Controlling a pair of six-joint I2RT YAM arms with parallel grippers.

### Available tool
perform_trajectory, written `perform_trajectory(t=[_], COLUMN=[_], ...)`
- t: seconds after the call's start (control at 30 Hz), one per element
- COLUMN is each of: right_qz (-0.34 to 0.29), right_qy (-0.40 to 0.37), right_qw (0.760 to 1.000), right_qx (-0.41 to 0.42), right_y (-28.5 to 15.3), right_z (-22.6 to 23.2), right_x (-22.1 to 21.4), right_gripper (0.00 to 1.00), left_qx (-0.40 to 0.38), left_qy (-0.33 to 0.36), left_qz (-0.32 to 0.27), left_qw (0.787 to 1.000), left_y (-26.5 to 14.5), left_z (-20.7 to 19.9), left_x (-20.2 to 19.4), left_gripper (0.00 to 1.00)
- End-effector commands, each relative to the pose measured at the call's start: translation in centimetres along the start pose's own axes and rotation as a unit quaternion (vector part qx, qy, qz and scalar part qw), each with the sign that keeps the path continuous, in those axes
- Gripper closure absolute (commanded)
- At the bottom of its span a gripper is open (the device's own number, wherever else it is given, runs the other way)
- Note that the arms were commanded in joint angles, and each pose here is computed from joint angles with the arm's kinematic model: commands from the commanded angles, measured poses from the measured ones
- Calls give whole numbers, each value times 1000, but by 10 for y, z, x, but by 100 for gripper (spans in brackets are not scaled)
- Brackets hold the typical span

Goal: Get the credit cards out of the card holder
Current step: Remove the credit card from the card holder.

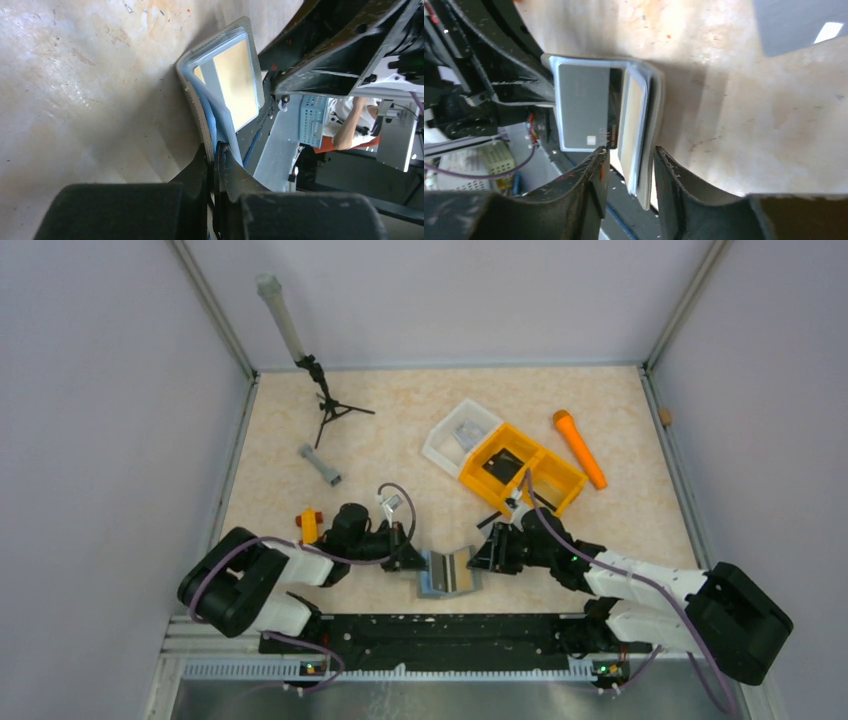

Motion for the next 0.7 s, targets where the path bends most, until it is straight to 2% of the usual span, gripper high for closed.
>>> perform_trajectory(t=[0.0, 0.03, 0.27, 0.33, 0.37, 0.5, 0.67], right_qz=[-31, -32, -46, -47, -50, -47, -43], right_qy=[-49, -55, -92, -105, -113, -113, -107], right_qw=[997, 996, 992, 989, 988, 992, 993], right_qx=[-45, -58, -79, -92, -92, -40, -15], right_y=[-3, -5, -17, -21, -22, -13, 10], right_z=[-1, -3, 15, 22, 27, 51, 66], right_x=[17, 18, 40, 45, 48, 44, 37], right_gripper=[51, 48, 44, 23, 17, 25, 17], left_qx=[-18, -11, -5, -6, -4, 13, 14], left_qy=[50, 51, 51, 52, 55, 43, 21], left_qz=[10, 13, 28, 24, 21, 17, -9], left_qw=[999, 999, 998, 998, 998, 999, 1000], left_y=[7, 8, 10, 9, 8, 5, 2], left_z=[-10, -8, -4, -8, -10, -13, -19], left_x=[7, 6, 4, 5, 7, 8, 9], left_gripper=[100, 100, 100, 100, 100, 100, 100])
Point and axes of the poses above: each gripper's point midway between its finger pads, its own y axis out along the fingers, its own z axis along the line the jaws close on, x = y × z, the point moved 5 cm from there along -y, back along the fingers, and after that the axes turned 11 degrees about -y, right-handed, at the moved point
